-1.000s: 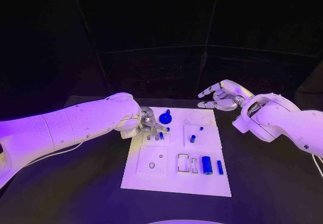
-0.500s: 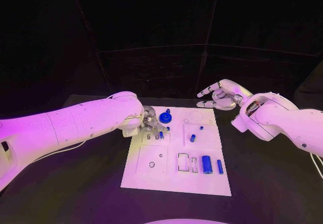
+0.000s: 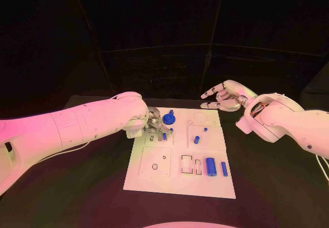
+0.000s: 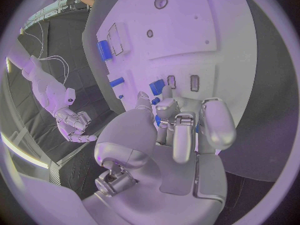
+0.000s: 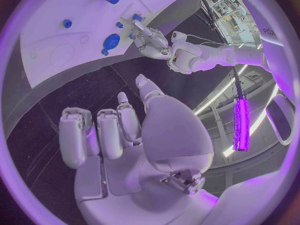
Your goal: Assemble the parts on the task board
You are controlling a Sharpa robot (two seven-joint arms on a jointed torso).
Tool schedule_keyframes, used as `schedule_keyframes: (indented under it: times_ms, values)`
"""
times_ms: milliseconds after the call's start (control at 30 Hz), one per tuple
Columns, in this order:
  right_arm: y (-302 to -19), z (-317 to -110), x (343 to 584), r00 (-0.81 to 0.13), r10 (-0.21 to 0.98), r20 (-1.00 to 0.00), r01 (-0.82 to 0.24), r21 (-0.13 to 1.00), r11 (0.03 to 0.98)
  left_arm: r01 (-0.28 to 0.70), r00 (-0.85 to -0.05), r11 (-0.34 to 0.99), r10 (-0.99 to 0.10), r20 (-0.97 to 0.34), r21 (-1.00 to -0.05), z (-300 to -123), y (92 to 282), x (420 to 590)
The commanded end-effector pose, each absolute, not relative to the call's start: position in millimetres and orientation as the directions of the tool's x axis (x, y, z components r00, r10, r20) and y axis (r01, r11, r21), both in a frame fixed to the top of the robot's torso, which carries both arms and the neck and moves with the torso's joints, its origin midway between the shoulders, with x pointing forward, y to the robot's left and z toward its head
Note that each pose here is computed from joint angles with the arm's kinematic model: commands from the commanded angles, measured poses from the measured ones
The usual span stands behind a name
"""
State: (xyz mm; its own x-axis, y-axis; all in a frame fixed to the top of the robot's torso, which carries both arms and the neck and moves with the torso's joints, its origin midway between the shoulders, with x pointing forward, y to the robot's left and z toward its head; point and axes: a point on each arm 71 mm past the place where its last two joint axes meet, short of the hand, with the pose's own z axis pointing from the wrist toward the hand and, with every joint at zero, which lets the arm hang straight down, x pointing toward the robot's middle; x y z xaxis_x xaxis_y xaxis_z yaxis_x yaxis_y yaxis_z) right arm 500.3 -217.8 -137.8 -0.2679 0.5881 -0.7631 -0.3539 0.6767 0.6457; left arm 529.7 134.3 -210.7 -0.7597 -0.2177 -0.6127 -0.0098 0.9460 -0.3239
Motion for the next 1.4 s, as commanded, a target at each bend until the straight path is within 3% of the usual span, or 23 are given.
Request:
schedule_keyframes:
  times_ms: [33, 1400]
  values:
    - [-216.8, -136.9, 500.6, -0.273, 0.586, -0.763, -0.355, 0.646, 0.676, 0.002, -0.765, 0.949, -0.201, -0.612, -0.314, -209.8, 133.3, 529.7]
    - [-211.0, -138.1, 503.0, -0.278, 0.575, -0.770, -0.362, 0.638, 0.680, 0.028, -0.779, 0.947, -0.179, -0.601, -0.320, -210.4, 127.6, 529.6]
